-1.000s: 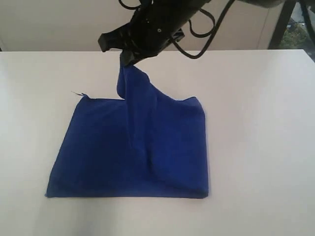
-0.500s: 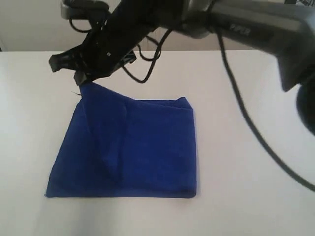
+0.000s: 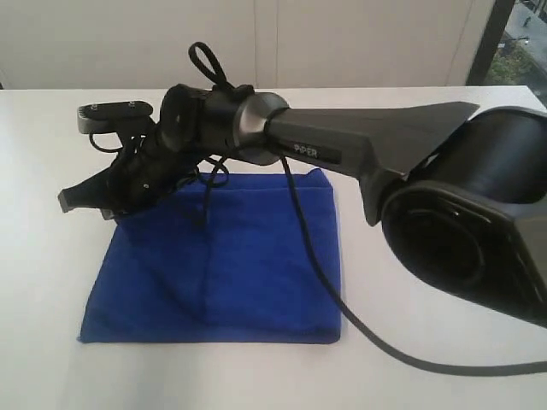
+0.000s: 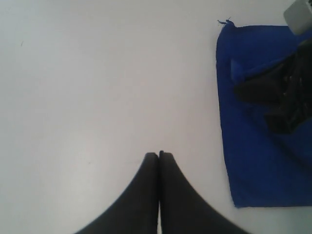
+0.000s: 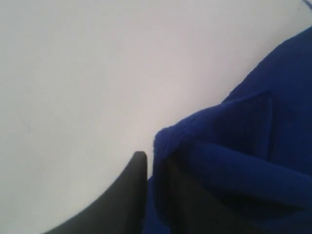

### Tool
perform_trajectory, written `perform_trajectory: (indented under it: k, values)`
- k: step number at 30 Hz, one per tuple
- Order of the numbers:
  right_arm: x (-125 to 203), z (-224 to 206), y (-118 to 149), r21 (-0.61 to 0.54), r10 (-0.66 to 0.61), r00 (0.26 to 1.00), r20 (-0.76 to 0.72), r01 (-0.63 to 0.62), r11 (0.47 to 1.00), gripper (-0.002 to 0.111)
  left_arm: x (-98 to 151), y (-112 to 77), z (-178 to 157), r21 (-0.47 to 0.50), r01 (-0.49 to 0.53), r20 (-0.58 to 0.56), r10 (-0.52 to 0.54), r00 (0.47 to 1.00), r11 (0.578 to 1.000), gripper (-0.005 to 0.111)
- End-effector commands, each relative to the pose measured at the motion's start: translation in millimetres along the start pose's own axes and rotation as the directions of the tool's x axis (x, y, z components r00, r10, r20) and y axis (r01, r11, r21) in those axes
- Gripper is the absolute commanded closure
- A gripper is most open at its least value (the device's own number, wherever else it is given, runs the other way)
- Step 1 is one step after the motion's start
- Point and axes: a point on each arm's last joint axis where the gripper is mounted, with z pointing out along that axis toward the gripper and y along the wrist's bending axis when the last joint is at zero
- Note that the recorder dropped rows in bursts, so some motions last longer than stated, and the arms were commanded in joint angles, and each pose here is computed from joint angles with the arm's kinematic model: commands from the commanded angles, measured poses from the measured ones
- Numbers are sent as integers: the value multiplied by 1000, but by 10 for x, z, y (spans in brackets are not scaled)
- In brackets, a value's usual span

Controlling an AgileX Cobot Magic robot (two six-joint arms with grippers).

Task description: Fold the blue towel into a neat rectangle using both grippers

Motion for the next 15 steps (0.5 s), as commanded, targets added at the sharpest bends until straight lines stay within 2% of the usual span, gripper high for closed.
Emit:
perform_trajectory:
  k: [1, 4, 9, 10, 15]
  values:
    - [-101, -133, 76, -12, -15, 999, 44, 16, 1000, 68, 5, -12, -27, 8, -1, 4, 1, 1000, 1000, 107]
    - [-181, -316, 104, -12, -34, 998, 52, 34, 999, 60, 5, -12, -27, 8, -1, 4, 1, 1000, 1000, 107]
    - [-316, -726, -4, 25, -71, 997, 33, 70, 997, 62, 5, -12, -27, 8, -1, 4, 1, 1000, 1000, 107]
    - [-331, -789, -70, 37, -69, 997, 23, 68, 997, 64, 5, -12, -27, 8, -1, 4, 1, 1000, 1000, 107]
    - [-326, -960, -489, 88, -9, 999, -50, 13, 996, 89, 5, -12, -27, 8, -1, 4, 1, 1000, 1000, 107]
